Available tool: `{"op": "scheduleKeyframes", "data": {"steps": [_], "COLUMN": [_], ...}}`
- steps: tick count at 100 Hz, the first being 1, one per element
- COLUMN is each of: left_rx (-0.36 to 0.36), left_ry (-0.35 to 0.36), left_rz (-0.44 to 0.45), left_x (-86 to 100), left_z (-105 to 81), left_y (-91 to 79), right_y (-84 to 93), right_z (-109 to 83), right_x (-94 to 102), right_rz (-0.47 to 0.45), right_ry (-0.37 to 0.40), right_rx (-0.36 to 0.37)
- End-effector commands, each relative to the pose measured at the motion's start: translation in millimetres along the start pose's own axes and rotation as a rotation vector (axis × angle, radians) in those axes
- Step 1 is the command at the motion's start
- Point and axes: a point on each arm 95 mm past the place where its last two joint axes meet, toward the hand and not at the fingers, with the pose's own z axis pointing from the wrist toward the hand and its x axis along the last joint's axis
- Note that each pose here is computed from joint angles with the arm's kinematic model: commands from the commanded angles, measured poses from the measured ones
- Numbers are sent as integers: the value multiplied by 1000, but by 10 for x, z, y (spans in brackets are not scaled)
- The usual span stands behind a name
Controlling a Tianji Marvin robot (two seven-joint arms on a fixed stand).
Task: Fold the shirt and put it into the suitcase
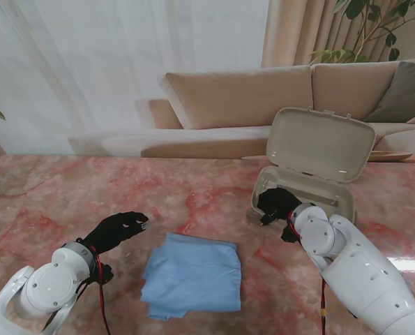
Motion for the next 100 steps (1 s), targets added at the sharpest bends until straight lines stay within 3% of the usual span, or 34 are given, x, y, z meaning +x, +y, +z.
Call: {"op": "scheduleKeyframes", "data": {"steps": [1, 100], "left_rx": [-11, -23], "left_ry": [-10, -32], "left_rz": [-2, -9], "left_x": [-40, -67], "left_z": [-11, -57], "left_y": [43, 70], "right_y": [-272, -426], "right_z": [-5, 440], "right_x": [58, 739], "right_rz": [21, 68], "right_ry": [11, 232], "right_rx": [68, 137]}}
